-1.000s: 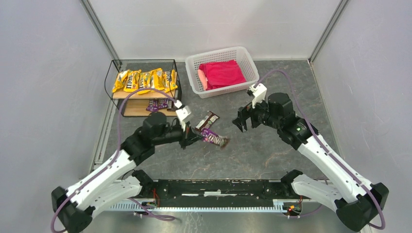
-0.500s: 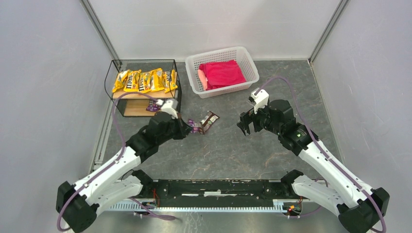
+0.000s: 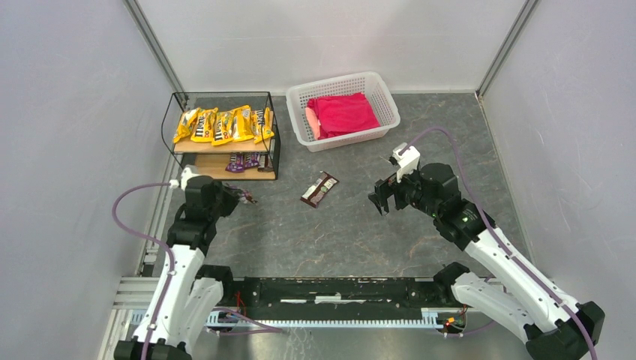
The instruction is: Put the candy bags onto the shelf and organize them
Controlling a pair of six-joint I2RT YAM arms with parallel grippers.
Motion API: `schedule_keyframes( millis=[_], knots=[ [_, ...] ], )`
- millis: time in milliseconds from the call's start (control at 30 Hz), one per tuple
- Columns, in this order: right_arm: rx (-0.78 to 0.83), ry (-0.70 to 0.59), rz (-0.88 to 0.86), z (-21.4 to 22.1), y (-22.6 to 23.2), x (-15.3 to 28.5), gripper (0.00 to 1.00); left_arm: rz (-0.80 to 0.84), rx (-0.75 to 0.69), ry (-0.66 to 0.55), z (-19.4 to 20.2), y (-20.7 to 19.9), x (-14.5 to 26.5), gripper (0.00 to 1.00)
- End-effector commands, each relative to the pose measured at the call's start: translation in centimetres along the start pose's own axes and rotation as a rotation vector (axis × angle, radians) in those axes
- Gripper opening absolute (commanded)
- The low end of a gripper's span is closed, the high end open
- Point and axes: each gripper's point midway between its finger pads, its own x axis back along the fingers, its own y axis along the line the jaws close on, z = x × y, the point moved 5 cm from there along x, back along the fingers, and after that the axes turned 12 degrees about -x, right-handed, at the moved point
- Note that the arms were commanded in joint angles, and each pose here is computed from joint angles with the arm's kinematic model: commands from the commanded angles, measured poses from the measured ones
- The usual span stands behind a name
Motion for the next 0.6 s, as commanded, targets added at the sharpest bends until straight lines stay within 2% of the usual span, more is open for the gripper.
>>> schedule_keyframes(
  millis=[0, 233, 400, 567],
  knots=[
    [-0.005, -0.065, -0.028, -1.0, 0.5, 0.3, 0.98, -0.139, 0.131, -0.138, -2.8, 2.2, -0.1, 0.02],
    [0.037, -0.063, -0.029, -1.0, 1.6, 0.7, 0.98, -0.125, 0.189, -0.361, -7.1, 2.8, -1.0, 0.02],
    [0.076, -0.069, -0.029, -1.0, 2.2, 1.0, 0.98, -0.132, 0.232, -0.408, -9.1, 3.4, -2.2, 0.02],
    [0.093, -0.077, -0.003, -0.5, 2.0, 1.1, 0.98, -0.040, 0.292, -0.438, -10.1, 2.9, -3.7, 0.02]
  ],
)
